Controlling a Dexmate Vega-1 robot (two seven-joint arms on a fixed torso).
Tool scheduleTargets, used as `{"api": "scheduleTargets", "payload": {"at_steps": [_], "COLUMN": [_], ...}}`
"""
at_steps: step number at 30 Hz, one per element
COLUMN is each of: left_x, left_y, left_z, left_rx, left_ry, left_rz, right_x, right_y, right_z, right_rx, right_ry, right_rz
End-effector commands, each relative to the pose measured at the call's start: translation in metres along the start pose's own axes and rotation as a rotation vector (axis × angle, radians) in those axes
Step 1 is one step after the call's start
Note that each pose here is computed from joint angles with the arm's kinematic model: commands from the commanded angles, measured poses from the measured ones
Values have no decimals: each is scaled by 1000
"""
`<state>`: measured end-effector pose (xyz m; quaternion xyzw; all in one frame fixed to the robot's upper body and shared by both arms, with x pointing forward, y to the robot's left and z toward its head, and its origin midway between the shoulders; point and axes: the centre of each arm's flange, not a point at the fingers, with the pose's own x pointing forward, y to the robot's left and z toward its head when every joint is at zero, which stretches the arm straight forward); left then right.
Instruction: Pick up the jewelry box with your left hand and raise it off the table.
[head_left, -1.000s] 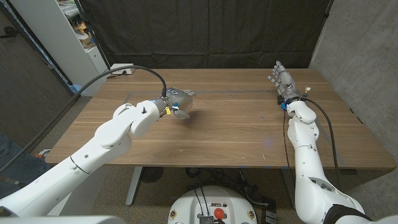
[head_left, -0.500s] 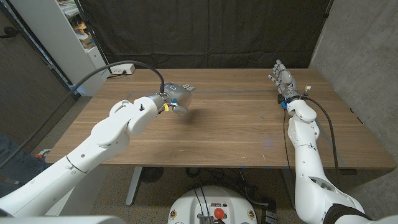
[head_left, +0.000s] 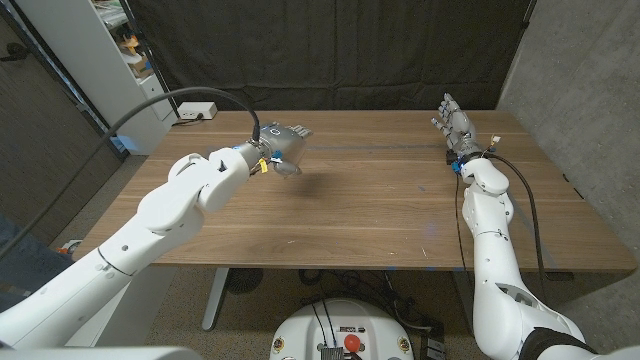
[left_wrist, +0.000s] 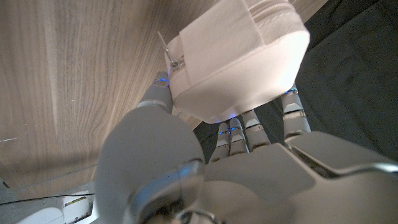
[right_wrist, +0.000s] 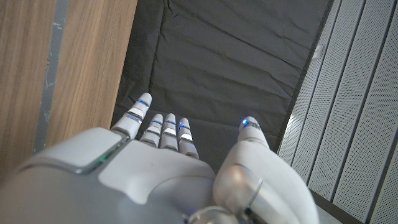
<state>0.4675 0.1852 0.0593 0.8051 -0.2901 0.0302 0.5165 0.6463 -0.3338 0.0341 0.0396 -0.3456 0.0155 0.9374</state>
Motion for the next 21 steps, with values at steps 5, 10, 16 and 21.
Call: {"api": "scheduleTargets", "payload": {"at_steps": [5, 10, 16, 21], "left_x": [-2, -1, -1, -1], "left_y": [27, 33, 40, 41], "left_z": [-9, -9, -9, -9], "left_rx": [38, 50, 63, 65], "left_ry": [12, 9, 10, 11], "left_rz": [49, 58, 69, 68], "right_x": [-2, -2, -2, -2], "right_y": [2, 3, 3, 1], "right_z": [-3, -4, -5, -6], "right_rx": [1, 2, 4, 5], "right_ry": [8, 9, 9, 10], "right_rz": [-1, -2, -4, -7]}}
